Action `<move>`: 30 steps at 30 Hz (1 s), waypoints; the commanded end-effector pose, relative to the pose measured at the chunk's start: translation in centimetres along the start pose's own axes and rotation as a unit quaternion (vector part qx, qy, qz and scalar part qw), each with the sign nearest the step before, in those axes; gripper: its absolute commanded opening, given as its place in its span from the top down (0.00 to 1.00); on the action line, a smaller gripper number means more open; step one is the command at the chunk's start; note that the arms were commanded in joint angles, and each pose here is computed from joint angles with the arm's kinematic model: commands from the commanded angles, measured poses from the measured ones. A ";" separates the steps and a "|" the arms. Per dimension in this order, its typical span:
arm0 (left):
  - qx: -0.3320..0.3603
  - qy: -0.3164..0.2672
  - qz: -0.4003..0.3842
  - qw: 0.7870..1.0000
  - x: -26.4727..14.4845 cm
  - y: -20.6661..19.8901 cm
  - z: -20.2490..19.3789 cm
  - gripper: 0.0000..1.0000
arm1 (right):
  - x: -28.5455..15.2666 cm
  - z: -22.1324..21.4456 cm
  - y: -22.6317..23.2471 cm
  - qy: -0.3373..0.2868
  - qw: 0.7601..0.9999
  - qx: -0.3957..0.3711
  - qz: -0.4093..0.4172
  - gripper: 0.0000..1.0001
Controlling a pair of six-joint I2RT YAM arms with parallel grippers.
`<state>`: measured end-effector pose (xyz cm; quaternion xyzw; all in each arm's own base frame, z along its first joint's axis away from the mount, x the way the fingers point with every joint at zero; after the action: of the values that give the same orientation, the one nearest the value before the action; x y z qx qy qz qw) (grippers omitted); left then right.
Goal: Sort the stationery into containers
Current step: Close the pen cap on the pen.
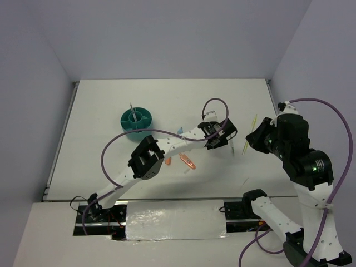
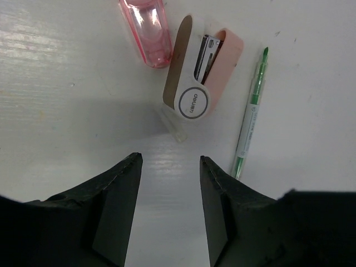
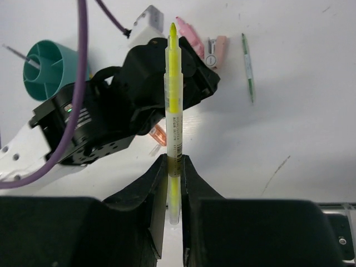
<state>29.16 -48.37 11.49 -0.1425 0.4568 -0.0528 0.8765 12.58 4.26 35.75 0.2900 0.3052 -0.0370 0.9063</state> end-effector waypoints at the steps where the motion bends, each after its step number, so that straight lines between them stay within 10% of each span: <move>1: 0.004 -0.035 -0.011 0.999 0.5 -0.9 0.8 0.42 | -0.7 0.4 0.9 0.001 0.999 -0.020 0.042 1.00; 30: 0.066 -0.043 0.100 0.992 5.4 2.8 -2.6 0.55 | -2.3 -0.4 3.2 0.043 0.987 -0.028 0.152 1.00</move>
<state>30.86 -49.14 8.41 -0.1131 0.4059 -0.0210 0.9067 11.36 6.64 36.30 0.3037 0.3414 0.0883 0.8851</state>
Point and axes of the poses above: each gripper's point midway between its finger pads, its own x axis out along the fingers, its own y axis along the line the jaws close on, z = x × y, the point moved 7 cm from there along -x, back along the fingers, and after that the axes turned 10 degrees about x, right-handed, at the moved point
